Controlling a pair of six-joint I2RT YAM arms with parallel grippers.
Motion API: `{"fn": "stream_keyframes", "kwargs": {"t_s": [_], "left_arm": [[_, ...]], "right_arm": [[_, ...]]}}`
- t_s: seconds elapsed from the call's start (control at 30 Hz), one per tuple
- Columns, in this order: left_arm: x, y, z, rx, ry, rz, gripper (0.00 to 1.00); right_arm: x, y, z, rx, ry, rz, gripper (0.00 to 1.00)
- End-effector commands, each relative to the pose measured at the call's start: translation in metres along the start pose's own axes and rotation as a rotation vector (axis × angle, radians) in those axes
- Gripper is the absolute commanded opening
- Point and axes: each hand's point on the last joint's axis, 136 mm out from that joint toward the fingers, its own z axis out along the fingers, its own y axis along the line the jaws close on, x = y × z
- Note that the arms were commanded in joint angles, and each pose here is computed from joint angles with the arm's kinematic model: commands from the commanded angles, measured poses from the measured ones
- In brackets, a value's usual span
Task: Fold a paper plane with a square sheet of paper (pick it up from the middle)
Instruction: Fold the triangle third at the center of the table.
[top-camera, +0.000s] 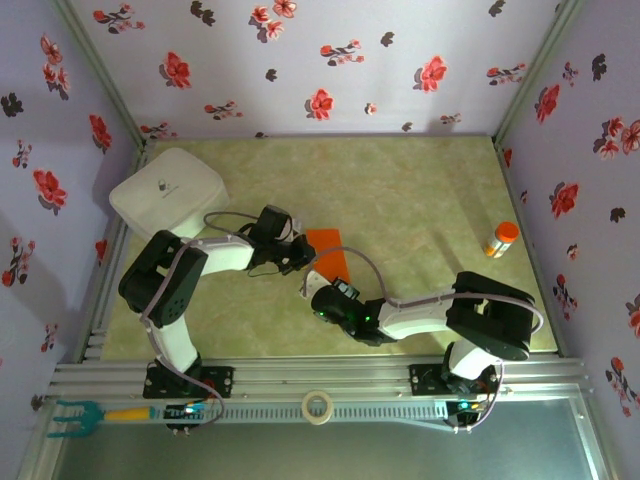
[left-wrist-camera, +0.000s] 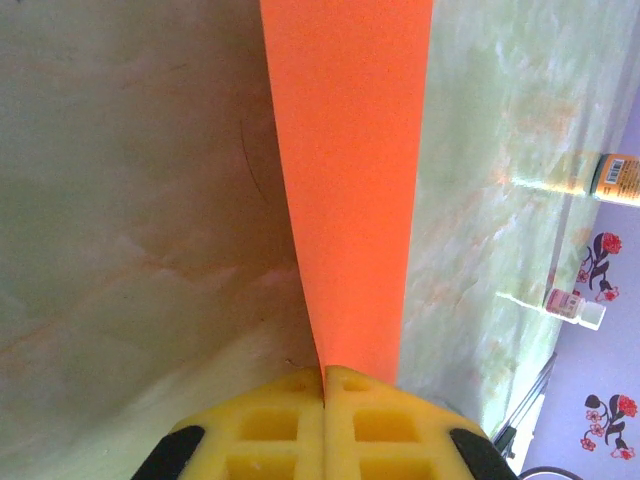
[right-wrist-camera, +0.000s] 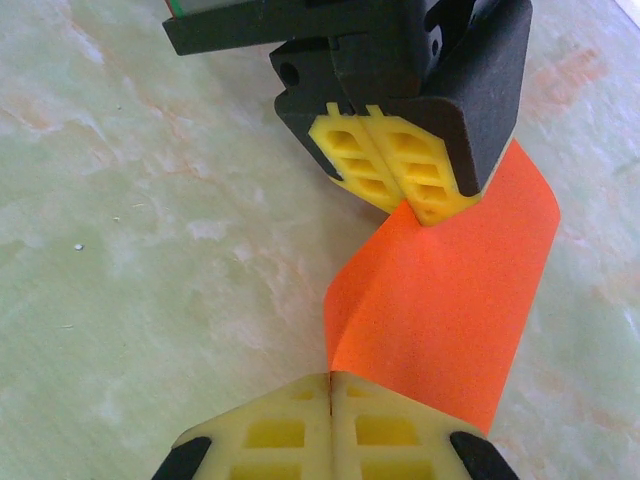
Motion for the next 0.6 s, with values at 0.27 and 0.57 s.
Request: {"fn": "stream_keyframes", "kwargs": {"t_s": [0.27,0.57], "left_arm": [[-0.0024,-0.0068,-0.0065,0.022,-0.009,-0.003,0.0],[-0.0025,-0.0074,-0.0069,0.024,-0.009,-0.004,0.0]], "right_arm": [[0.0068,-0.0045,-0.0031,0.022,0.02,-0.024,0.39],[0.0066,-0.0043,0.0016,0.041,0.028,-0.048,0.44]]}}
